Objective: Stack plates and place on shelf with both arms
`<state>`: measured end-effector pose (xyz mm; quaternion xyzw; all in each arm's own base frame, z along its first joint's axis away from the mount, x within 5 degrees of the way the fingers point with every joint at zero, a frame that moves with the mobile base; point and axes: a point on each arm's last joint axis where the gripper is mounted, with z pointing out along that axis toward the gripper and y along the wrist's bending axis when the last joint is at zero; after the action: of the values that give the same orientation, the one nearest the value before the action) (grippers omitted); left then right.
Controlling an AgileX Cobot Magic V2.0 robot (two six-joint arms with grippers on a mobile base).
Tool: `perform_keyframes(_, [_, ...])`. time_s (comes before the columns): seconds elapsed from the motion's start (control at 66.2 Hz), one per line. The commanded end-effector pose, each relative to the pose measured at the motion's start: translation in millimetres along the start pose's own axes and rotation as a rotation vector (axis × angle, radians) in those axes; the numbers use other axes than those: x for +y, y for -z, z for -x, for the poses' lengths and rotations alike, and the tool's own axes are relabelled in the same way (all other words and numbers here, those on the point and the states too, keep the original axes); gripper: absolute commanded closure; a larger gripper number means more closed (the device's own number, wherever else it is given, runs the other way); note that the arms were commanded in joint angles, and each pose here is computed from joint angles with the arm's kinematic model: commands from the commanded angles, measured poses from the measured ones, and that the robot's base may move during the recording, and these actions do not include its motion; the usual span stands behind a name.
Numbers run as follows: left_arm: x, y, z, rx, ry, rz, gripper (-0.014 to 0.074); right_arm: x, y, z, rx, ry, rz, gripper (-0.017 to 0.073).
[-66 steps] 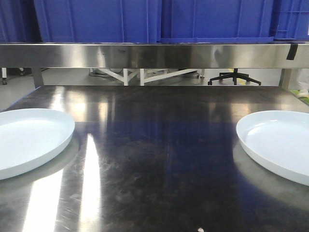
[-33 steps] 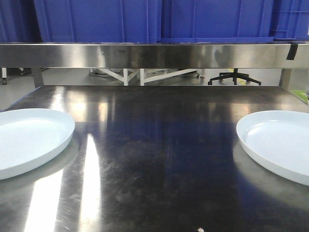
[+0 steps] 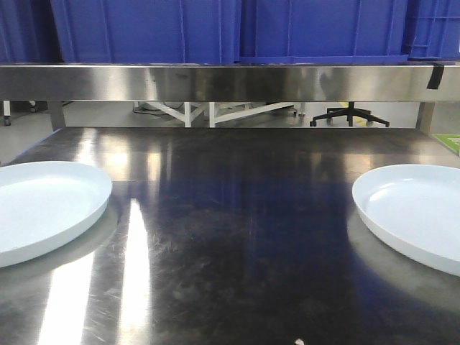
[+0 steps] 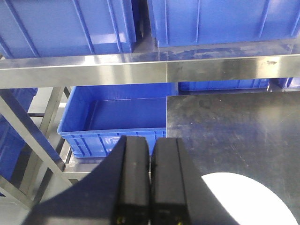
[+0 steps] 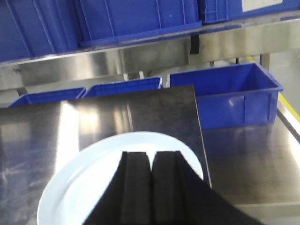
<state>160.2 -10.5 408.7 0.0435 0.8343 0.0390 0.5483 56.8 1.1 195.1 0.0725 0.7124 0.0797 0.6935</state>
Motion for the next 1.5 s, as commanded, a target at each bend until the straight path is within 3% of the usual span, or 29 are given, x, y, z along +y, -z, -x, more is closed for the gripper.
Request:
perform_keyframes(0.0, [-0.2, 7.8, 16.6, -0.117, 0.007, -0.014, 0.0510, 1.4, 2.6, 14.4, -0.163, 0.005, 0.014, 0.0510])
perform_keyframes(0.136, [-0.2, 7.8, 16.6, -0.117, 0.007, -0.014, 0.0510, 3.9, 5.3, 27.1, -0.228, 0.005, 0.026, 0.0510])
perform_keyframes(0.272, [-0.1, 7.8, 16.4, -0.115, 0.007, -0.014, 0.0510, 13.7, 12.9, 61.6, -0.159, 0.012, 0.034, 0.0510])
perform_keyframes(0.453, [-0.1, 7.7, 16.2, -0.112, 0.007, -0.013, 0.0510, 24.5, -4.5, 113.2, 0.057, 0.194, -0.010, 0.0510])
perform_keyframes(0.559, [-0.7, 7.7, 16.1, -0.111, 0.016, -0.020, 0.0510, 29.3, -35.9, 141.2, 0.186, 0.241, -0.031, 0.0510])
perform_keyframes(0.831, [-2.4, 7.8, 15.9, -0.108, 0.041, -0.040, 0.0510, 36.1, -97.7, 167.3, 0.308, 0.190, -0.029, 0.0510])
perform_keyframes(1.118, [-2.3, 7.6, 13.9, -0.086, 0.043, -0.039, 0.0510, 38.3, -100.5, 176.2, 0.211, 0.168, -0.017, 0.0510])
perform_keyframes(1.344, [-2.5, 7.6, 13.9, -0.086, 0.046, -0.041, 0.0510, 38.1, -101.5, 170.0, 0.275, 0.146, -0.015, 0.0505])
perform_keyframes(1.42, [-3.6, 7.6, 13.8, -0.084, 0.062, -0.054, 0.0510, 37.3, -102.5, 165.0, 0.326, 0.145, -0.019, 0.0444])
perform_keyframes(1.48, [-4.7, 7.7, 13.7, -0.082, 0.077, -0.066, 0.0508, 36.8, -102.9, 161.9, 0.358, 0.145, -0.021, 0.0304])
